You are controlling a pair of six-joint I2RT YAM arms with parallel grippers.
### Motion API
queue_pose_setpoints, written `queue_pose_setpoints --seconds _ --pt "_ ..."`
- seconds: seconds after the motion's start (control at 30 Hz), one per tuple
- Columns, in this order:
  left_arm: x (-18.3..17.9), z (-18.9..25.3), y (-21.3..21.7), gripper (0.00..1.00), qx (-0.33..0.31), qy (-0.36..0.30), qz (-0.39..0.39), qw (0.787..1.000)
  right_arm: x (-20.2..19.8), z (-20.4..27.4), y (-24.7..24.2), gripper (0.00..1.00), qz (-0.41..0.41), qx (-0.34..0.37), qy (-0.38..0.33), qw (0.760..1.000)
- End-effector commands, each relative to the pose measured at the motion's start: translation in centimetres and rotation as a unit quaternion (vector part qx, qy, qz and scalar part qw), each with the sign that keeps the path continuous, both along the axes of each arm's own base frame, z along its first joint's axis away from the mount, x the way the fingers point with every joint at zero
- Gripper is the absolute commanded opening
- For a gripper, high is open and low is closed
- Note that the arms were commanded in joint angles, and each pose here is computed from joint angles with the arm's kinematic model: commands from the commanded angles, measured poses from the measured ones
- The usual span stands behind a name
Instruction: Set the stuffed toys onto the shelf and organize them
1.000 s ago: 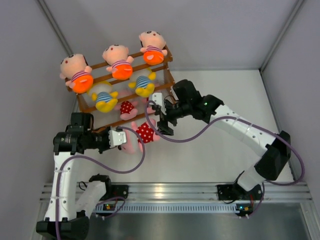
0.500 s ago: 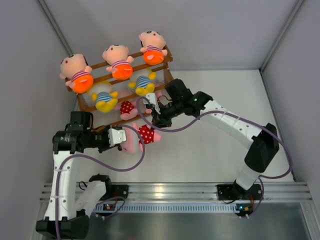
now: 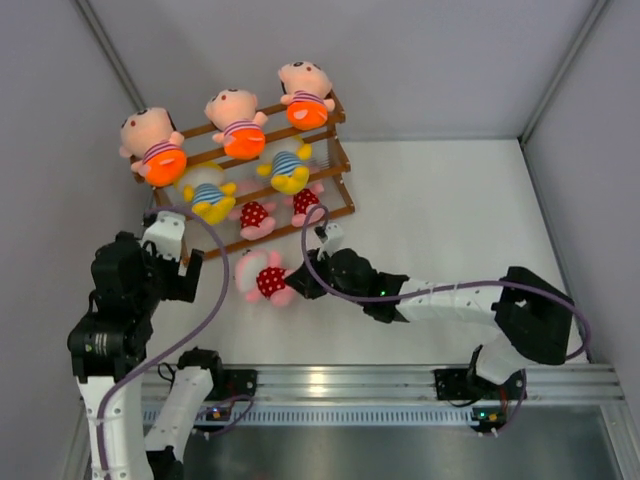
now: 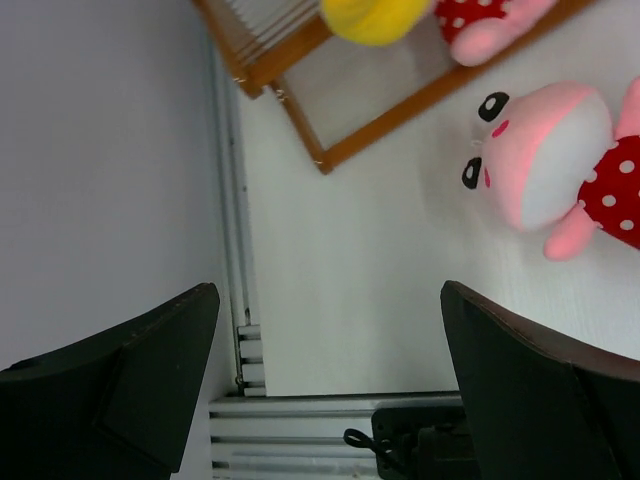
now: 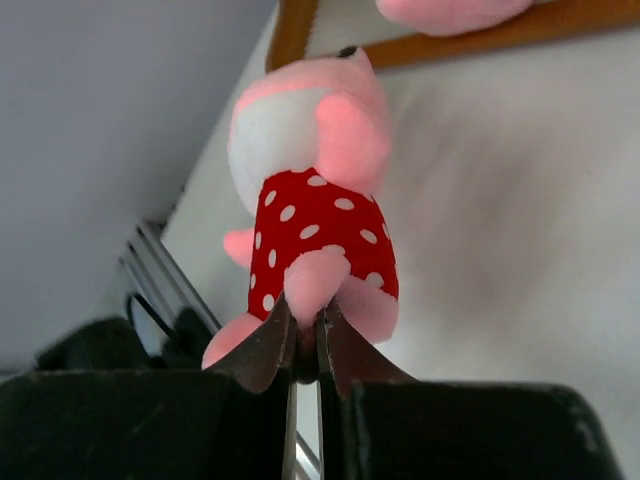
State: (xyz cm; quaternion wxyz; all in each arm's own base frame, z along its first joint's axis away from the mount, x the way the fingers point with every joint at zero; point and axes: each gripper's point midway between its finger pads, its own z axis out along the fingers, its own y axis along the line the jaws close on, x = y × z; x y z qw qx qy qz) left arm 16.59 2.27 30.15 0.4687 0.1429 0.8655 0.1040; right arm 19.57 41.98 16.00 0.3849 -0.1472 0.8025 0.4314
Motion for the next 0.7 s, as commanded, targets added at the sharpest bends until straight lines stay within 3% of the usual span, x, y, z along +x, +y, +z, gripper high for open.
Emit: queue_pose_setpoints --seconds 0.0,0.23,0.27,0.4,0.67 --pt "0.0 1.2 4.1 0.98 -0.013 -0.058 0.173 0.983 3.6 10.6 3.8 0.00 -0.167 0.260 0.025 0.951" --pt "-0.1 1.9 4.9 0.98 -0.027 -0.082 0.212 0.974 3.8 7.6 11.4 0.00 -0.205 0.289 0.093 0.931" --pt "-0.1 1.9 4.9 0.98 -0.029 -0.083 0.217 0.972 3.7 5.4 12.7 0.00 -0.207 0.281 0.112 0.930" --pt "-0.1 1.7 5.2 0.98 -0.029 -0.082 0.228 0.970 4.6 5.6 16.3 0.00 -0.209 0.305 0.122 0.921" --pt "-0.2 1.7 5.1 0.98 -0.011 -0.080 0.214 0.973 5.2 1.8 18.2 0.00 -0.229 0.274 0.155 0.921"
